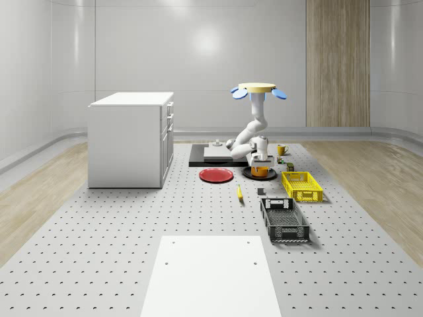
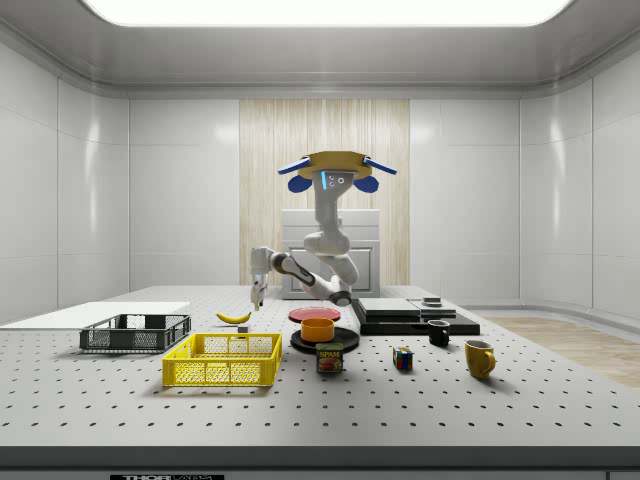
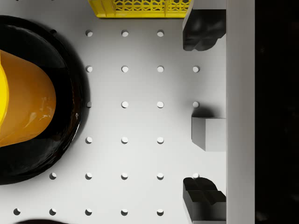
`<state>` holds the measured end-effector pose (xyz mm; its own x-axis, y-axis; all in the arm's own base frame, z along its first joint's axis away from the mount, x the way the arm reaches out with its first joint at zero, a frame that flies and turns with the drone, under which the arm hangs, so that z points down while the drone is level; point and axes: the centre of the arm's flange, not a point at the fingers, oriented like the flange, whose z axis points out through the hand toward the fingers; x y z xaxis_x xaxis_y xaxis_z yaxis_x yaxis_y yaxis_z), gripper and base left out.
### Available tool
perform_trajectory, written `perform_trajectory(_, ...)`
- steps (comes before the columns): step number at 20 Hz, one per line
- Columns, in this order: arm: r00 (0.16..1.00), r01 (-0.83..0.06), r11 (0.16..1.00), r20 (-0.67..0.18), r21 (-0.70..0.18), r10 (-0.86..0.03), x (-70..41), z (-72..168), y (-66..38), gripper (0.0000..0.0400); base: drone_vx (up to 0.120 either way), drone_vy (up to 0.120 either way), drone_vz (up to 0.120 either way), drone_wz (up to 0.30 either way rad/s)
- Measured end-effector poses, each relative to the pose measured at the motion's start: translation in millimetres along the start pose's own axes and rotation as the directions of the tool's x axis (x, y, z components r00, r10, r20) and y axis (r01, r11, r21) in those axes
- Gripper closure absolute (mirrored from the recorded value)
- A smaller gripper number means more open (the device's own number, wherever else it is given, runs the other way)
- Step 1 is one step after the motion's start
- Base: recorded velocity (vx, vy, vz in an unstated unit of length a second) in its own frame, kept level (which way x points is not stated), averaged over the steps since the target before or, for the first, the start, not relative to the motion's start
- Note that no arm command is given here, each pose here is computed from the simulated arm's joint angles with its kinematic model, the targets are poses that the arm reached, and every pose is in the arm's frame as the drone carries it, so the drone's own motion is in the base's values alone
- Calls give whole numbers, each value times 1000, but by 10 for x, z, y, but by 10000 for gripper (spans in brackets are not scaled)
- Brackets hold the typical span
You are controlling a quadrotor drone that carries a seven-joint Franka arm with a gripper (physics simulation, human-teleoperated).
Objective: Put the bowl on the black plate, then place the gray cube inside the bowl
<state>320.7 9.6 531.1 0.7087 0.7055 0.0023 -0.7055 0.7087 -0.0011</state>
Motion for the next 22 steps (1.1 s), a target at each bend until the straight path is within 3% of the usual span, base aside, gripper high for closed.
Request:
perform_trajectory(6, 1000, 0, 1000, 0, 0, 0, 0, 0, 0, 0, 120, -93, 0, 0)
perform_trajectory(12, 1000, 0, 1000, 0, 0, 0, 0, -1, 0, 0, 113, 0, 0, 0)
perform_trajectory(22, 1000, -1, 1000, 0, 0, 1, 1, 313, 0, 0, 0, 0, 0, 0)
